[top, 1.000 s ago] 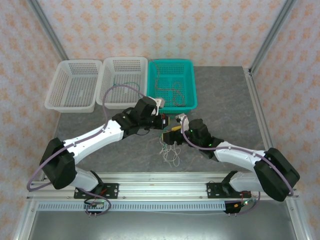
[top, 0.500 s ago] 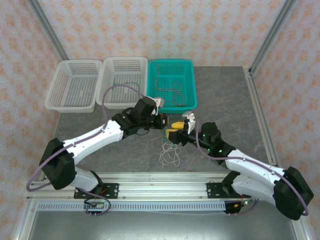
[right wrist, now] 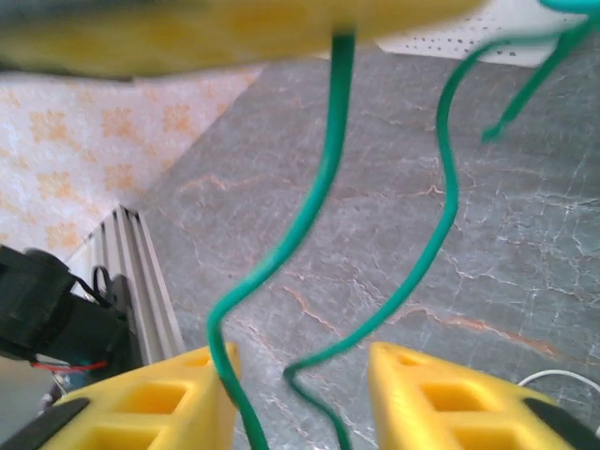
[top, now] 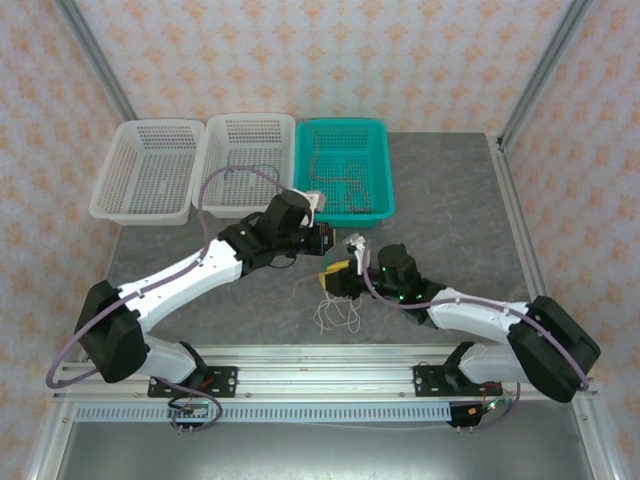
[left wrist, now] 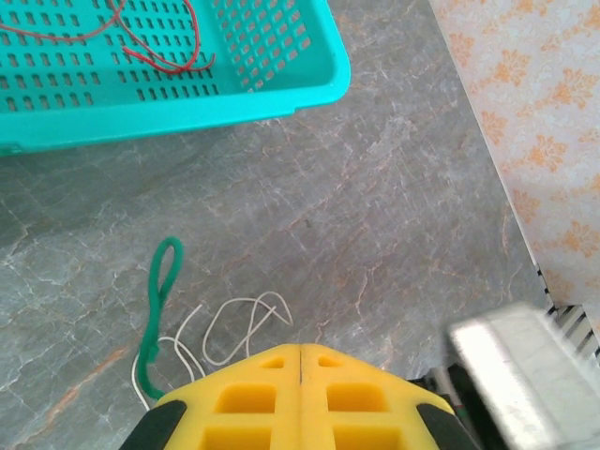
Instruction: Untangle the cables
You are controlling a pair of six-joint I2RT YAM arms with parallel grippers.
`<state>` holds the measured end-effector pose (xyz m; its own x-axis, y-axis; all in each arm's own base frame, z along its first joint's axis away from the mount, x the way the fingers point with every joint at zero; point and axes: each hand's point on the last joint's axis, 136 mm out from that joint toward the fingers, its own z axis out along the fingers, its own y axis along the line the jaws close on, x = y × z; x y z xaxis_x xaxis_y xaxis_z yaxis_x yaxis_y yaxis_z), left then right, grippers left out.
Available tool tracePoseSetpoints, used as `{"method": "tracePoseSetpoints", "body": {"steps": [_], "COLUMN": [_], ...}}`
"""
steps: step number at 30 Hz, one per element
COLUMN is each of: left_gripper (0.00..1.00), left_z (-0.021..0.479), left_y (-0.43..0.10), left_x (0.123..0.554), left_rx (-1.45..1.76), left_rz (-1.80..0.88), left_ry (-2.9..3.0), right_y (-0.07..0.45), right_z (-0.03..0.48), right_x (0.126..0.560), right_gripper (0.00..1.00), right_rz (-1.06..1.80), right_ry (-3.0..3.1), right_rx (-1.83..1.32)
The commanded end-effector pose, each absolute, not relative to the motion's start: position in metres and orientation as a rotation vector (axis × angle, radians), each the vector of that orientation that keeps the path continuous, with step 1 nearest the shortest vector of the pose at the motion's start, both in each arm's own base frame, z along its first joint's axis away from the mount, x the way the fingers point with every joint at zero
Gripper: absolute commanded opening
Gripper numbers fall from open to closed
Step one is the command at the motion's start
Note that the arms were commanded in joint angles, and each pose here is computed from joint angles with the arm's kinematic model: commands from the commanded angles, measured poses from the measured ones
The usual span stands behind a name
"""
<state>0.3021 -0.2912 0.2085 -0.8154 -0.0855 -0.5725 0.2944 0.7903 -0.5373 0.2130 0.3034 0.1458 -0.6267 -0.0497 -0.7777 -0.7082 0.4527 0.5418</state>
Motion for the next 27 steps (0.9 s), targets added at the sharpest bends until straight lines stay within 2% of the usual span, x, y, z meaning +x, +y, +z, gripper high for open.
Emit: {"method": "tracePoseSetpoints", "body": {"steps": [1,4,10,14,16,18,21,24,27], "left_gripper": [0.00,0.00,0.00,0.00,0.00,0.00,0.02,0.12,0.33], "left_z": [0.246,0.259,0.290,0.298,0.302,0.311,0.315,0.300,0.271], "left_y": [-0.273,-0.250,-0.182,-0.155,-0.168,-0.202,-0.250,-0.262,-0.229], "left_x": [0.313,0.323,0.342,0.346,0.342,0.330,0.292,0.269,0.285], "left_rx": [0.100,0.040,-0.140,-0.187,-0.080,0.088,0.401,0.526,0.353], "left_rz": [-0.840,-0.830,-0.792,-0.755,-0.823,-1.003,-1.063,-0.965,-0.744], "left_ry": [2.298,2.267,2.164,2.128,2.104,2.050,2.004,2.043,2.155], "right_y": [0.310,0.301,0.291,0.288,0.289,0.291,0.292,0.293,0.298], "right_z": [0.156,0.137,0.106,0.098,0.102,0.108,0.117,0.122,0.127], "right_x": [0.218,0.224,0.213,0.208,0.208,0.209,0.215,0.219,0.211], "right_gripper": [0.25,0.00,0.00,0.00,0.00,0.00,0.00,0.00,0.00], "right_rz": [1.217,1.143,1.127,1.119,1.130,1.140,1.118,1.102,1.150], "right_ry": [1.962,2.024,2.153,2.203,2.187,2.167,2.148,2.133,2.089], "right_rx": [-0.620,-0.568,-0.537,-0.545,-0.548,-0.553,-0.542,-0.550,-0.624]}}
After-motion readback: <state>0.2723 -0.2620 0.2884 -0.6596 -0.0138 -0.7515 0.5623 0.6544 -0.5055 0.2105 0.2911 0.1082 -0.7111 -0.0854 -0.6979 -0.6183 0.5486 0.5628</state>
